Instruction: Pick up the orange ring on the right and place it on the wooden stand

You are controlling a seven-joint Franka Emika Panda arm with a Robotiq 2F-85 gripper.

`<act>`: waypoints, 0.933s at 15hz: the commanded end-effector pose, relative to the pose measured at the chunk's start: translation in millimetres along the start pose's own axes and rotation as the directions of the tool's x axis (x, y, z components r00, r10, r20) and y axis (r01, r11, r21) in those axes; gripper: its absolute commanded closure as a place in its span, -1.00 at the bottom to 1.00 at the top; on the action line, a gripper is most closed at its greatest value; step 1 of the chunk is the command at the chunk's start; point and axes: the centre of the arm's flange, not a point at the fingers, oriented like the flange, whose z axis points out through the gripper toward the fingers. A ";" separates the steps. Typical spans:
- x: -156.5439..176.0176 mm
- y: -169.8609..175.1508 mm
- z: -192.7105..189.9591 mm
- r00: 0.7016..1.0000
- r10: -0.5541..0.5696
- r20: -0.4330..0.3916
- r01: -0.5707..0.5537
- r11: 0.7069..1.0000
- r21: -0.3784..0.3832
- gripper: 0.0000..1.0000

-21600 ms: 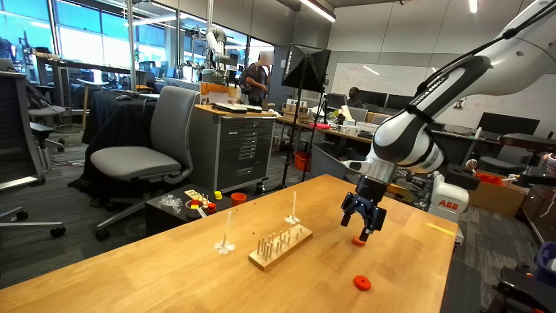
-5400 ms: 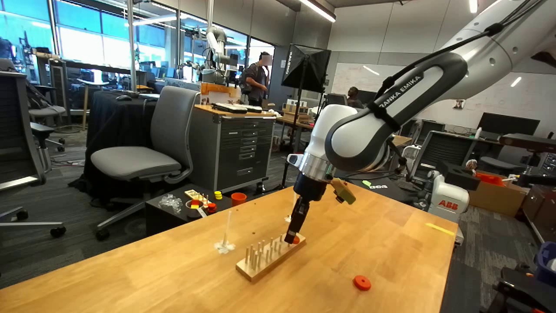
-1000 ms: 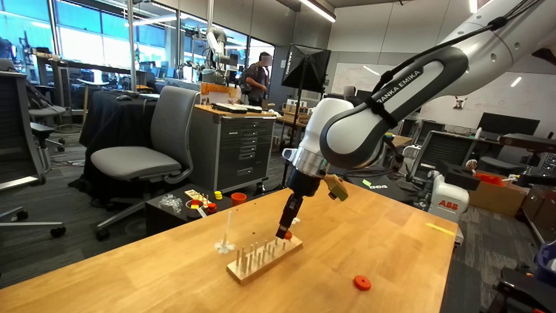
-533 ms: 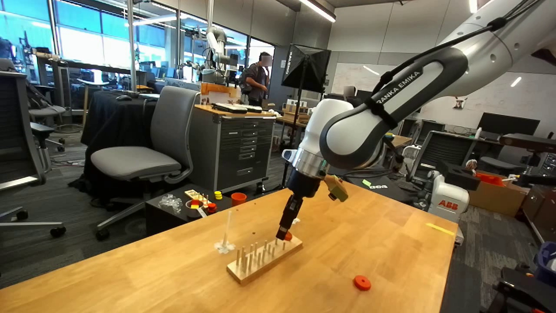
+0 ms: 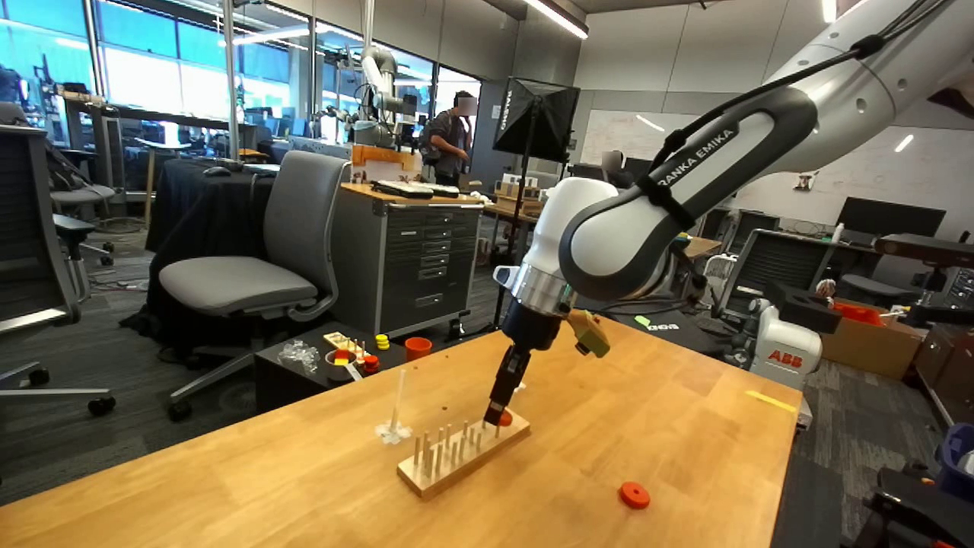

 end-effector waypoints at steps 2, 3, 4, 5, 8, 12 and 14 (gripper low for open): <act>6.5 2.2 1.1 1.000 0.008 0.014 -0.008 1.000 -0.008 0.65; 6.2 3.0 2.2 1.000 0.009 0.016 -0.009 1.000 -0.007 0.65; 5.8 3.7 3.0 1.000 0.010 0.018 -0.010 1.000 -0.007 0.65; 5.6 4.3 3.9 1.000 0.012 0.020 -0.011 1.000 -0.007 0.65; 5.4 5.8 6.4 1.000 0.015 0.026 -0.015 1.000 -0.006 0.65; 5.4 6.6 8.8 0.999 0.018 0.035 -0.018 1.000 -0.008 0.65; 5.3 5.6 10.3 0.999 0.018 0.039 -0.017 1.000 -0.009 0.65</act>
